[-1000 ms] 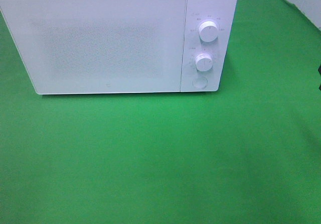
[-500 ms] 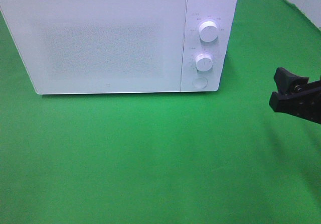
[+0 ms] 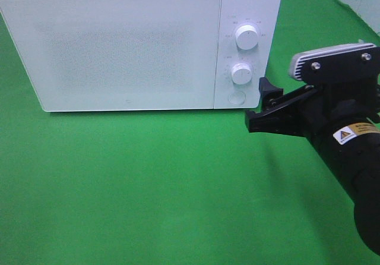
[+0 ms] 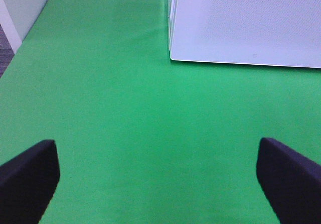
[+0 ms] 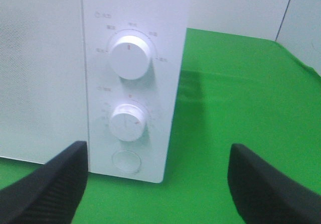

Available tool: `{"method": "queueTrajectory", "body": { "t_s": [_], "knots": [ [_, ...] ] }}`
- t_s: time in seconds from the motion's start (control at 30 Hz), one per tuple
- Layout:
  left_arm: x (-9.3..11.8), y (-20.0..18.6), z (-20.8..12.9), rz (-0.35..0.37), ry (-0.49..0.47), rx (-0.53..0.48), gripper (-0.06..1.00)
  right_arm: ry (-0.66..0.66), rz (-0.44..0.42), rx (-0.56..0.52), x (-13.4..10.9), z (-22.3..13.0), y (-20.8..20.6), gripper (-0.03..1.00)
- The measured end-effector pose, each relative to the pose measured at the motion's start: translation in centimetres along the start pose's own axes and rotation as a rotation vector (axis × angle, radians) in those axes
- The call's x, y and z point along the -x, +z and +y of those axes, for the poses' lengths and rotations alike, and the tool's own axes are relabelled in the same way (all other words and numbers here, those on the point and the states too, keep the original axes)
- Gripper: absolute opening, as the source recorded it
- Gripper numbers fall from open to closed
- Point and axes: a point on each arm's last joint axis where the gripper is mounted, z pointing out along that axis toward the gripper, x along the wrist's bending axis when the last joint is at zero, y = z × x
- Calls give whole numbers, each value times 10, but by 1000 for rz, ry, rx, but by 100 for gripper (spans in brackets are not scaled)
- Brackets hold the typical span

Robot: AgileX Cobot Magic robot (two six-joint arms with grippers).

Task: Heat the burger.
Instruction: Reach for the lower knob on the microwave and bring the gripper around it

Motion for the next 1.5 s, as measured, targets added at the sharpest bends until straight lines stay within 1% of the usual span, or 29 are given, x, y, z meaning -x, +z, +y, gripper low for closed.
{"method": "queueTrajectory", "body": {
  "t_s": [0.03,0.07,0.13,0.27,0.4,0.53,0.7,0.8,0.93,0.97,1.0,1.07,1.1,1.13,1.5],
  "knots": [
    [0,0,0,0,0,0,99,0,0,0,0,0,0,75],
    [0,0,0,0,0,0,99,-8,10,6,-6,2,3,75],
    [0,0,0,0,0,0,99,-7,15,12,-11,4,6,75],
    [0,0,0,0,0,0,99,2,20,20,-16,7,10,75],
    [0,0,0,0,0,0,99,19,37,8,-21,11,14,74],
    [0,0,0,0,0,0,99,30,58,-28,-25,9,16,73],
    [0,0,0,0,0,0,99,34,57,-39,-27,6,18,72],
    [0,0,0,0,0,0,99,22,57,-54,-34,1,26,72],
    [0,0,0,0,0,0,99,22,39,-76,-38,-5,32,72],
    [0,0,0,0,0,0,99,34,16,-89,-39,-7,36,72],
    [0,0,0,0,0,0,99,34,16,-89,-39,-7,36,72],
    [0,0,0,0,0,0,99,45,-18,-105,-39,-11,43,72],
    [0,0,0,0,0,0,99,45,-18,-105,-39,-11,43,72],
    [0,0,0,0,0,0,99,47,-36,-111,-37,-12,49,72],
    [0,0,0,0,0,0,99,73,-95,-104,-28,-10,68,72]
  ]
}}
